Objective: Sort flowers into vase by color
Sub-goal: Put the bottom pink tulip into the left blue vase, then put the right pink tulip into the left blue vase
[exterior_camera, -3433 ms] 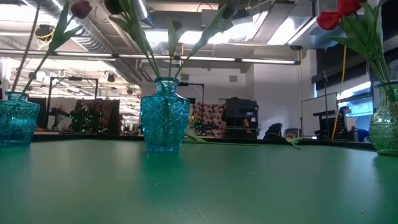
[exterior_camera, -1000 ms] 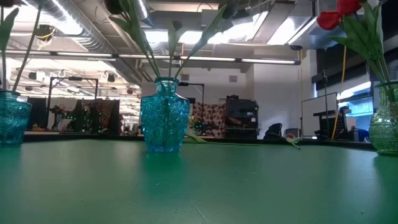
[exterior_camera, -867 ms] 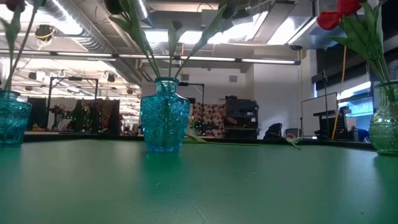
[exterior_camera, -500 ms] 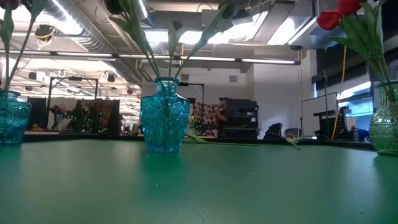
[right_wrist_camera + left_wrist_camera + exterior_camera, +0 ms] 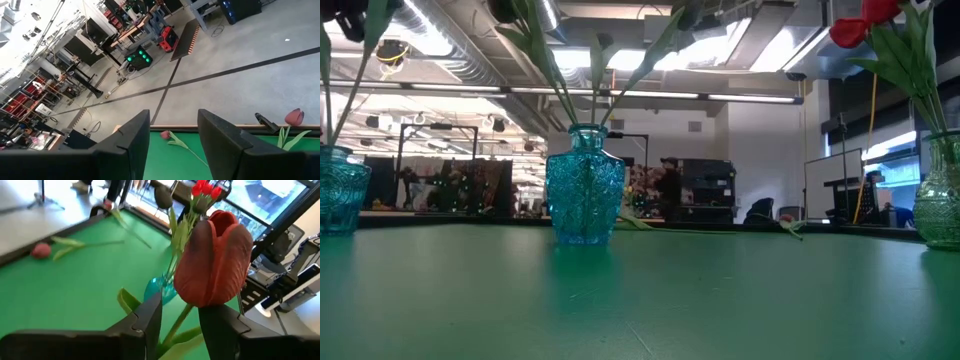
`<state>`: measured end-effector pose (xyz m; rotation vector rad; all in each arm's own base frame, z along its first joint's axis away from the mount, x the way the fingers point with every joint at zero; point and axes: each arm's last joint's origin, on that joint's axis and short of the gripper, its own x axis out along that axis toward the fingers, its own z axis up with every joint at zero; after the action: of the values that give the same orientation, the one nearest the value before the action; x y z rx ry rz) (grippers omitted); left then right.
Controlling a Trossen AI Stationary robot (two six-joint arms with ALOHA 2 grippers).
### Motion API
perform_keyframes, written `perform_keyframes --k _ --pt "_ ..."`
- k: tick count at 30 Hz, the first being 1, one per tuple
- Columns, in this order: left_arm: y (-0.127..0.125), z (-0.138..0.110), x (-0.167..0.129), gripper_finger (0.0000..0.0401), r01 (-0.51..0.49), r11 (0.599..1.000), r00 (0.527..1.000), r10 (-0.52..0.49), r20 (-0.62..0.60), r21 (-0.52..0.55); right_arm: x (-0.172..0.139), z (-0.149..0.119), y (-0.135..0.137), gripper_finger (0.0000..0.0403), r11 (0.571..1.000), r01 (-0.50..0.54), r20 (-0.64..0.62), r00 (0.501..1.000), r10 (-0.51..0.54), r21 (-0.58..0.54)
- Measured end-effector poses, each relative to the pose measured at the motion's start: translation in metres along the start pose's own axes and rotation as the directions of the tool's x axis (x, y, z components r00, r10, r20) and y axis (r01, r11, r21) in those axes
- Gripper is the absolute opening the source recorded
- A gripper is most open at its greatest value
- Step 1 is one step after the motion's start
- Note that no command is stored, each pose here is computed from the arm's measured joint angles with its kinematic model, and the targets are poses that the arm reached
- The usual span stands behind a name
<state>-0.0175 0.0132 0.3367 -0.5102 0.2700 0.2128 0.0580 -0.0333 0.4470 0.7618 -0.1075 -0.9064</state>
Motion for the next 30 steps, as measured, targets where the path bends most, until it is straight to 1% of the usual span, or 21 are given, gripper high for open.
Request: perform_keyframes --k 3,7,11,14,17,21,24,27,30 --pt "0.001 -0.002 0.001 0.0125 -0.009 0.999 1.000 0.008 -0.026 -0.035 0.000 0.000 0.000 0.0165 1.000 -0.005 -0.004 1.000 0.005 0.001" --pt "-0.003 0.000 0.007 0.0134 -0.030 0.998 0.998 0.028 -0.053 -0.053 0.003 -0.001 0.002 0.0165 1.000 0.000 -0.009 1.000 0.000 -0.004" --pt "-0.009 0.003 0.017 0.0154 -0.058 0.998 0.995 0.055 -0.089 -0.033 0.007 -0.002 0.005 0.0165 1.000 -0.009 -0.026 1.000 0.009 -0.005" --pt "-0.013 0.004 0.024 0.0174 -0.080 0.997 0.989 0.079 -0.122 0.000 0.011 -0.004 0.008 0.0165 0.999 -0.036 -0.057 0.998 0.036 -0.004" --pt "-0.016 0.008 0.025 0.0193 -0.095 0.995 0.985 0.098 -0.145 0.023 0.015 -0.005 0.013 0.0165 0.998 -0.069 -0.074 0.995 0.069 0.006" --pt "-0.021 0.014 0.024 0.0208 -0.074 0.997 0.984 0.077 -0.161 0.021 0.018 -0.006 0.017 0.0165 0.996 -0.089 -0.089 0.992 0.090 0.010" --pt "-0.023 0.016 0.023 0.0211 -0.063 0.998 0.982 0.066 -0.179 0.021 0.021 -0.006 0.019 0.0165 0.996 -0.093 -0.089 0.992 0.094 0.011" --pt "-0.023 0.020 0.018 0.0210 -0.061 0.998 0.985 0.061 -0.162 0.009 0.022 -0.005 0.020 0.0165 0.995 -0.102 -0.081 0.991 0.103 0.015" --pt "-0.023 0.029 0.009 0.0209 -0.085 0.996 0.993 0.084 -0.087 -0.008 0.022 -0.004 0.022 0.0165 0.993 -0.120 -0.064 0.991 0.121 0.015"
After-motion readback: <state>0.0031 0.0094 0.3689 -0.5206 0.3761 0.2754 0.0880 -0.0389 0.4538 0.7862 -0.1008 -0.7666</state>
